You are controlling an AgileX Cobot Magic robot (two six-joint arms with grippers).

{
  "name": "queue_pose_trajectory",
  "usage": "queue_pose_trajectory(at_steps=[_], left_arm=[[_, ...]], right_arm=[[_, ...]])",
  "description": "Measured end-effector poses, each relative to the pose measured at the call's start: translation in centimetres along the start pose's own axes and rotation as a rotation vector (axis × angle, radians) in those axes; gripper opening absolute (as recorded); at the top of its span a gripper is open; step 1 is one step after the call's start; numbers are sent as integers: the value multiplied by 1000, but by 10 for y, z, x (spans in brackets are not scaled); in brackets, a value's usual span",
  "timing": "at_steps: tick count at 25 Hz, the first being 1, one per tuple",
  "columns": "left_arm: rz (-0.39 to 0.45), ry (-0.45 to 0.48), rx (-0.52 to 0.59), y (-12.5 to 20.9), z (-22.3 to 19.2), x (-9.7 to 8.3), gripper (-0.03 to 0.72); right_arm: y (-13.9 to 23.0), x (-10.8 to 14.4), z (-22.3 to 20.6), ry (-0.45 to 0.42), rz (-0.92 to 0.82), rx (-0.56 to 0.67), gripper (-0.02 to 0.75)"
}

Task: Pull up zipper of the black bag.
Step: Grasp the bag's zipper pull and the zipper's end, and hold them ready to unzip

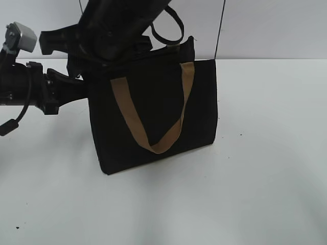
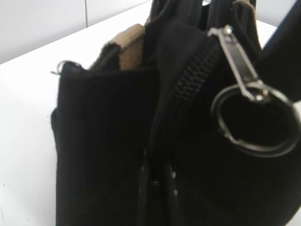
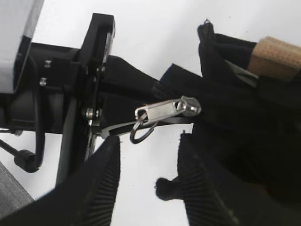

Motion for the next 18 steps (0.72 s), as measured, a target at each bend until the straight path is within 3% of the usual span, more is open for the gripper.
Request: queue_pose_trajectory(at_steps=[18], left_arm=[[0,1,-2,0,0,0,34]], right_arm=[[-5,-4,-16,2,-24,-43,314]])
Point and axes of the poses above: a point on each arm's last joint axis where the gripper is mounted, z pointing back along that axis away from the gripper, x along the wrist's bending axis when the last joint is at zero, y = z × x, the point moved 6 cm from there along -z, pointing out along that axis toward the gripper, and after that the axes turned 9 degrees about -z, right-handed, at the moved point
